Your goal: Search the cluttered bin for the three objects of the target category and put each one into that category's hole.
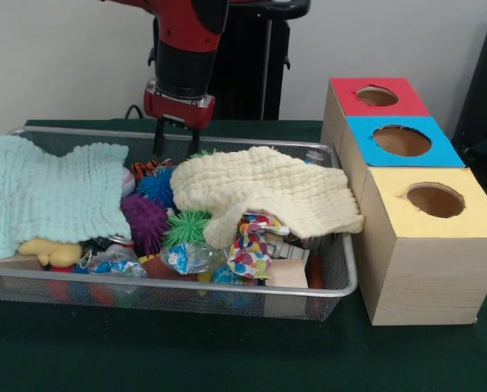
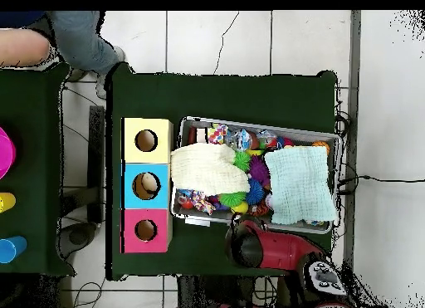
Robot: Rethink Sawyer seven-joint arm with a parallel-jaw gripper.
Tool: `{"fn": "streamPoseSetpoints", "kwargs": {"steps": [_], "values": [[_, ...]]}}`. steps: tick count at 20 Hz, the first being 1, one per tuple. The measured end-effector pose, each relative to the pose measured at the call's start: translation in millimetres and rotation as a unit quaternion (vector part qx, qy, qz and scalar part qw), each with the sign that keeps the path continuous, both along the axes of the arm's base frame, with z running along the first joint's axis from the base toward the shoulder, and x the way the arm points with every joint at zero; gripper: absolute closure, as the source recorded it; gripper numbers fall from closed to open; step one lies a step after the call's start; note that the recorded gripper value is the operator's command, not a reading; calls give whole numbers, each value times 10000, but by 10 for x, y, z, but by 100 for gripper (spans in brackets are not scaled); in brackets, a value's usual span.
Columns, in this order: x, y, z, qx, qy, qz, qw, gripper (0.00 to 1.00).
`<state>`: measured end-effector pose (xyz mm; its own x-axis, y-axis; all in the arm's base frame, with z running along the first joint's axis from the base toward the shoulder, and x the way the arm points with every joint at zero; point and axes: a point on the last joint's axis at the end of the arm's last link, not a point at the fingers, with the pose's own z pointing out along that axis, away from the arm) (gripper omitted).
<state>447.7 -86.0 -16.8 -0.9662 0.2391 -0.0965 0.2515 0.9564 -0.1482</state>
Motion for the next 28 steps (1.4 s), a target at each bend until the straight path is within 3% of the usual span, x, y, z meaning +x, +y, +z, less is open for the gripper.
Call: {"fn": "streamPoseSetpoints", "kwargs": {"steps": [28], "values": [[-35, -94, -41, -45, -54, 55, 10000, 0]]}}
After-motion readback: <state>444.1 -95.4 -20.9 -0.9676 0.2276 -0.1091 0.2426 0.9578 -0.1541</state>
